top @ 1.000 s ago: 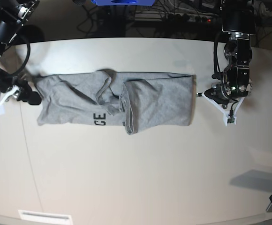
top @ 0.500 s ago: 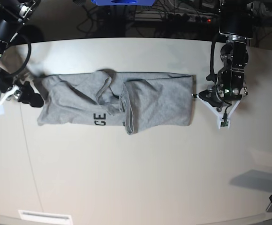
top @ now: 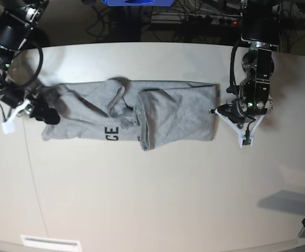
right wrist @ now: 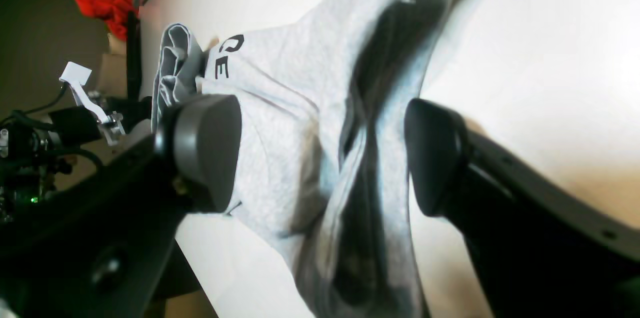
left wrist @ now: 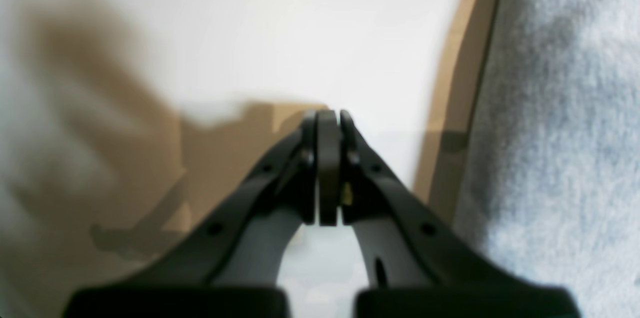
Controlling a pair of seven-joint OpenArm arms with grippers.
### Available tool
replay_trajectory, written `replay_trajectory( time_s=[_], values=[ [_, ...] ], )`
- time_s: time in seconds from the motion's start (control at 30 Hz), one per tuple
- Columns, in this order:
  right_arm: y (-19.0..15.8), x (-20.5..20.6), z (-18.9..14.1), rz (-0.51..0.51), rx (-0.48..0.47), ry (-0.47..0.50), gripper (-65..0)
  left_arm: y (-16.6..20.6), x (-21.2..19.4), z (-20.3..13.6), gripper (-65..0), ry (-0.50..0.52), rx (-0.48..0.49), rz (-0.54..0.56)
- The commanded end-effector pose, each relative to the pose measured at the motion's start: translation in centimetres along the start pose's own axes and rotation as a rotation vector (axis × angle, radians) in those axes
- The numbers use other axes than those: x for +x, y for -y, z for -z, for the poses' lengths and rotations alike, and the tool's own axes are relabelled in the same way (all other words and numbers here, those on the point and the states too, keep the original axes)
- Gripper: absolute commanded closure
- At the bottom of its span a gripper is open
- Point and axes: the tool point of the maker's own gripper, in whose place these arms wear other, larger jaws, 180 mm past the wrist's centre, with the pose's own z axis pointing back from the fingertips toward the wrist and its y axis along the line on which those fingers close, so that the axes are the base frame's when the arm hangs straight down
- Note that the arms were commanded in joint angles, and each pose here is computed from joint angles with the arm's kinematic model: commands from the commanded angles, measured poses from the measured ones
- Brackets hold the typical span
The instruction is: Fold the T-shirt properly
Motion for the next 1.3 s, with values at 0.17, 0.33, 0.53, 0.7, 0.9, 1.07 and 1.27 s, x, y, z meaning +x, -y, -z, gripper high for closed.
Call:
replay_trajectory(
  time_s=[0.17, 0.33, 0.53, 0.7, 0.9, 1.07, 1.27],
  values=[
    [1.1, -5.6, 0.8, 0.006, -0.069, -0.243, -45.1, 1.4, -0.7, 0.0, 0.0, -0.038, -0.061, -0.005],
    [0.8, -3.9, 0.0, 0.065, -0.132, -0.203, -42.2, 1.4, -0.7, 0.0, 0.0, -0.038, -0.061, -0.006],
    [0.4, -1.6, -1.2, 0.119, -0.184, -0.123, -42.2, 1.3, -0.7, 0.0, 0.0, -0.038, -0.06, -0.005],
    [-0.1, -0.9, -1.3, 0.154, -0.204, -0.11, -42.2, 1.3, -0.7, 0.0, 0.0, -0.037, -0.058, -0.004],
    [-1.4, -1.1, -0.2, 0.135, -0.194, -0.141, -42.1, 1.3, -0.7, 0.0, 0.0, -0.037, -0.058, -0.004],
    [-1.7, -1.5, 0.3, 0.144, -0.18, -0.145, -41.8, 1.4, -0.7, 0.0, 0.0, -0.038, -0.064, -0.007],
    [-1.7, -1.8, 0.4, 0.152, -0.178, -0.149, -41.2, 2.0, -0.7, 0.0, 0.0, -0.038, -0.079, -0.014]
  ],
)
